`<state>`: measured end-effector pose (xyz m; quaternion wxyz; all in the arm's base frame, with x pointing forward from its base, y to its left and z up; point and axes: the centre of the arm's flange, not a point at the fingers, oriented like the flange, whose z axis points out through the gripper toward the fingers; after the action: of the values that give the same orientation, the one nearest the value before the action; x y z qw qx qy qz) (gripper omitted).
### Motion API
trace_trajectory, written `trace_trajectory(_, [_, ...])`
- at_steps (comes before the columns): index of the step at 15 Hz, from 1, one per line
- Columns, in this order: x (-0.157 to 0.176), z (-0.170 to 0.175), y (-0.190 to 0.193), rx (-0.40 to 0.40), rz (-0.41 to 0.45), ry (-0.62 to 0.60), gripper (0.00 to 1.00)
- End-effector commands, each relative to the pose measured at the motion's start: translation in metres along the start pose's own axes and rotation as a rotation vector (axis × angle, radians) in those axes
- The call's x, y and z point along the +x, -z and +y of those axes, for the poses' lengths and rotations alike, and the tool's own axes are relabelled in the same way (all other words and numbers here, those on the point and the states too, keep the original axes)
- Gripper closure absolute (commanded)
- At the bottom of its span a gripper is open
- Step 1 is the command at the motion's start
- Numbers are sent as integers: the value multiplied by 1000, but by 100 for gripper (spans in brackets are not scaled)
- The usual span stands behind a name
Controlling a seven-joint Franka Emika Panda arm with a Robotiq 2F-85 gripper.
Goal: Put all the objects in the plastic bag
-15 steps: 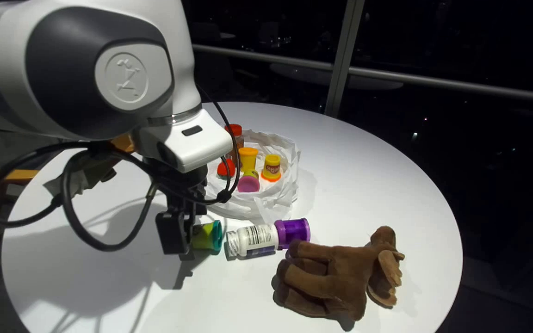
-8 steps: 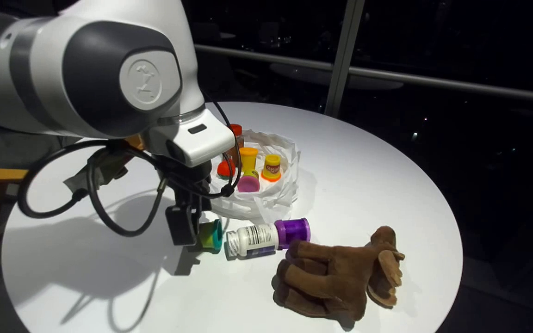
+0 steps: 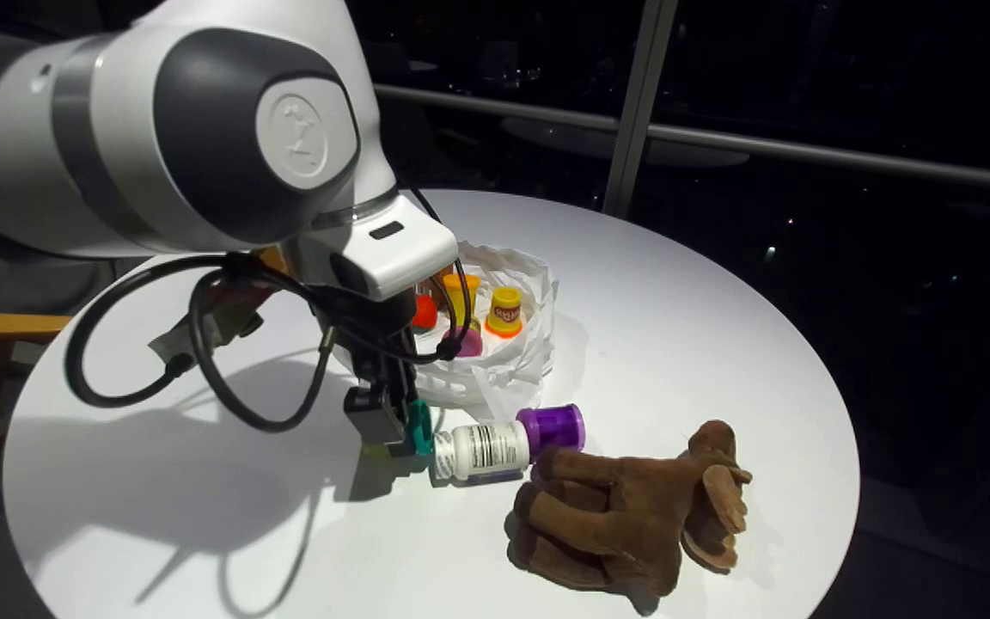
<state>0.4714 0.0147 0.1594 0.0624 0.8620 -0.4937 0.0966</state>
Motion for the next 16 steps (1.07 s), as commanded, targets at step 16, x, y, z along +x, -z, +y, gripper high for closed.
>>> trace_trajectory(16, [47,-122,84,199,164,-68,81])
